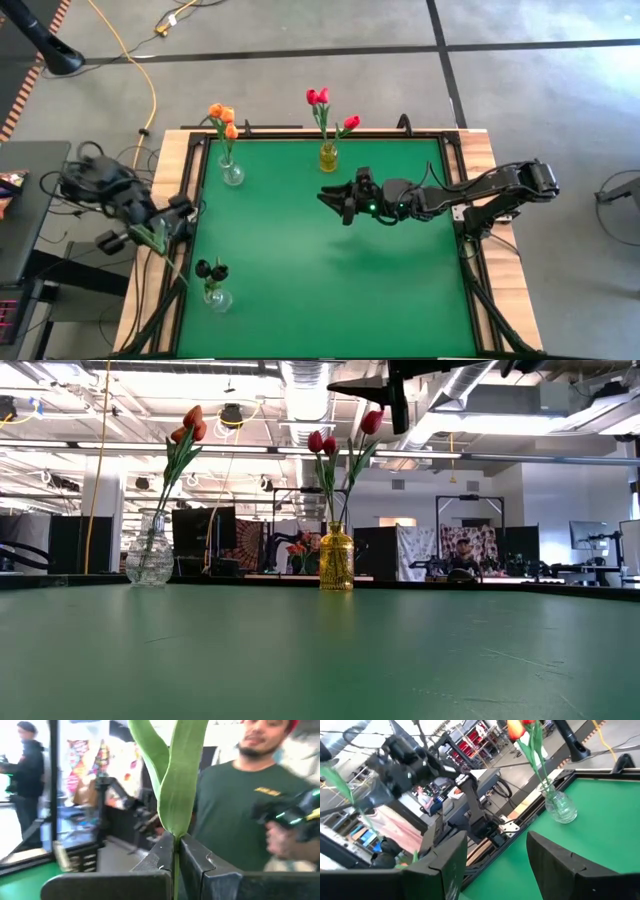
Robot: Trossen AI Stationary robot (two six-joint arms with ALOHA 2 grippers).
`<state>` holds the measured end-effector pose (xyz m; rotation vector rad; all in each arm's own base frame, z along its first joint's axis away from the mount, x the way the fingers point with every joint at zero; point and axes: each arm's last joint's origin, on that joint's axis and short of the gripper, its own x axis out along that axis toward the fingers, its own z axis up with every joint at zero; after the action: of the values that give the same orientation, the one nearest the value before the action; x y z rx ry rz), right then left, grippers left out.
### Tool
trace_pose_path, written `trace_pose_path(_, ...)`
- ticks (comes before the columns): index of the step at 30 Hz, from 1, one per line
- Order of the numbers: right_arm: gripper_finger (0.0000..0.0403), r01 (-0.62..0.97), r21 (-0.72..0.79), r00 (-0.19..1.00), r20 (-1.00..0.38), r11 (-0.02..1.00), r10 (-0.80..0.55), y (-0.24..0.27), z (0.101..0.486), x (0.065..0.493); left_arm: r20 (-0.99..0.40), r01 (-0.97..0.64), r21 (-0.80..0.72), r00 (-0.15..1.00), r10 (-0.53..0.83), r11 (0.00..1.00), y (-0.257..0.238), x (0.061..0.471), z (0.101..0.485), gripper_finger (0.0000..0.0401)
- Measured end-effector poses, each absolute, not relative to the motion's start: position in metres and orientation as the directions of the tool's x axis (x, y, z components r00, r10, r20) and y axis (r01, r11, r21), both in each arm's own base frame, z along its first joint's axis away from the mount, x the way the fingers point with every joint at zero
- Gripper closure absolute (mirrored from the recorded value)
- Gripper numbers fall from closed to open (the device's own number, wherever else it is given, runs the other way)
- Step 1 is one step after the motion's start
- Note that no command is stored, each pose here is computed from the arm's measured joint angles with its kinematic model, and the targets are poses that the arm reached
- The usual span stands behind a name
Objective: Sort flowers into vase by color
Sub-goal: Put the black flower into the bottom transparent vase
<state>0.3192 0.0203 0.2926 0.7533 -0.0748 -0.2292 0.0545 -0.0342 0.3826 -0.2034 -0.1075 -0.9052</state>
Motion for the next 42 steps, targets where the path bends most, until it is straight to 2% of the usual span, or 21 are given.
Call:
trace_pose_path(2, 0.0173, 0.192, 0.685, 0.968, -0.015, 0.702, -0.250, 0.020, 0.292, 0.319, 0.191, 0.812, -0.168, 0.583, -0.790, 0.559, -0.037, 0.059, 0.367, 0.0401)
trace_pose_path(7, 0.0173, 0.197, 0.687, 0.966, -0.014, 0.700, -0.258, 0.019, 0.293, 0.319, 0.170, 0.806, -0.228, 0.585, -0.793, 0.546, -0.037, 0.060, 0.334, 0.0401)
trace_pose_path(17, 0.0173, 0.189, 0.733, 0.965, -0.015, 0.654, -0.262, 0.017, 0.293, 0.319, 0.199, 0.787, -0.105, 0.616, -0.762, 0.608, -0.027, 0.033, 0.312, 0.0401)
trace_pose_path(25, 0.0173, 0.183, 0.757, 0.966, -0.019, 0.627, -0.260, 0.016, 0.292, 0.319, 0.175, 0.782, -0.131, 0.623, -0.762, 0.609, -0.028, 0.038, 0.285, 0.0401)
trace_pose_path(42, 0.0173, 0.200, 0.763, 0.963, -0.036, 0.615, -0.268, 0.012, 0.290, 0.320, 0.179, 0.805, -0.117, 0.593, -0.785, 0.582, -0.030, 0.038, 0.283, 0.0401)
